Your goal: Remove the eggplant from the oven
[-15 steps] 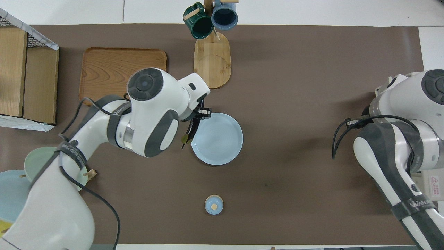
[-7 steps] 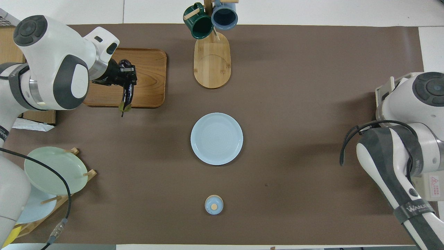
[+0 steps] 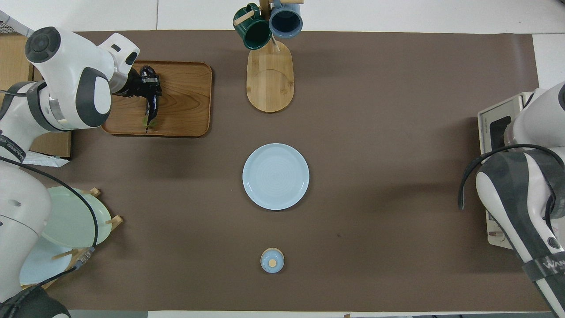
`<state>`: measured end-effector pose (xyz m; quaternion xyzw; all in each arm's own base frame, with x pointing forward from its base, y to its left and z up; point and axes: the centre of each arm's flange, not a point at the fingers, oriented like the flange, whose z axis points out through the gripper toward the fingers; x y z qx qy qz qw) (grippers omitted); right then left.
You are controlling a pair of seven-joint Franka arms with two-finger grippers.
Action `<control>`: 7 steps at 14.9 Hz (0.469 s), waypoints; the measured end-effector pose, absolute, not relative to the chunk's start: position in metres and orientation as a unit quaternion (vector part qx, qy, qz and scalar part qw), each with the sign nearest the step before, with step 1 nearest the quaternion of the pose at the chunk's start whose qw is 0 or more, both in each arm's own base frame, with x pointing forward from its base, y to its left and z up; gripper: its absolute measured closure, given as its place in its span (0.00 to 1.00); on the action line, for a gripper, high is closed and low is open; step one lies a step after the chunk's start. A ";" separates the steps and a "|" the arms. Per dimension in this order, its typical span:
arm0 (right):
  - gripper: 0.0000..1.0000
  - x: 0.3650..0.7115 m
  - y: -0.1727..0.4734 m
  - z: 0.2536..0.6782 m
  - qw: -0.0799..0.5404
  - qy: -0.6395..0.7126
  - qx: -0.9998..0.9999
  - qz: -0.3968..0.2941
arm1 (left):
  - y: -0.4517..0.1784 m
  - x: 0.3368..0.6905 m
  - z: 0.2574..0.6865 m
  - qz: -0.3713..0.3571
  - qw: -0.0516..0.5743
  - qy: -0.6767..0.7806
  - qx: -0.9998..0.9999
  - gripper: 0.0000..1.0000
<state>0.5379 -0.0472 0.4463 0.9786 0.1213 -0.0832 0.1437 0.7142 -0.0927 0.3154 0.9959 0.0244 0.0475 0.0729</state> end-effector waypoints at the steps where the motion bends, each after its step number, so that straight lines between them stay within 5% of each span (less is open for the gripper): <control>1: 0.99 0.537 -0.048 0.448 0.144 0.120 0.979 -0.085 | -0.094 0.714 0.314 0.049 0.073 0.023 0.996 0.63; 5: 0.99 0.536 -0.054 0.450 0.143 0.114 0.979 -0.087 | -0.095 0.714 0.314 0.051 0.072 0.004 0.996 0.63; 7: 0.96 0.539 -0.053 0.461 0.129 0.105 0.983 -0.079 | -0.095 0.714 0.316 0.051 0.072 -0.001 0.996 0.46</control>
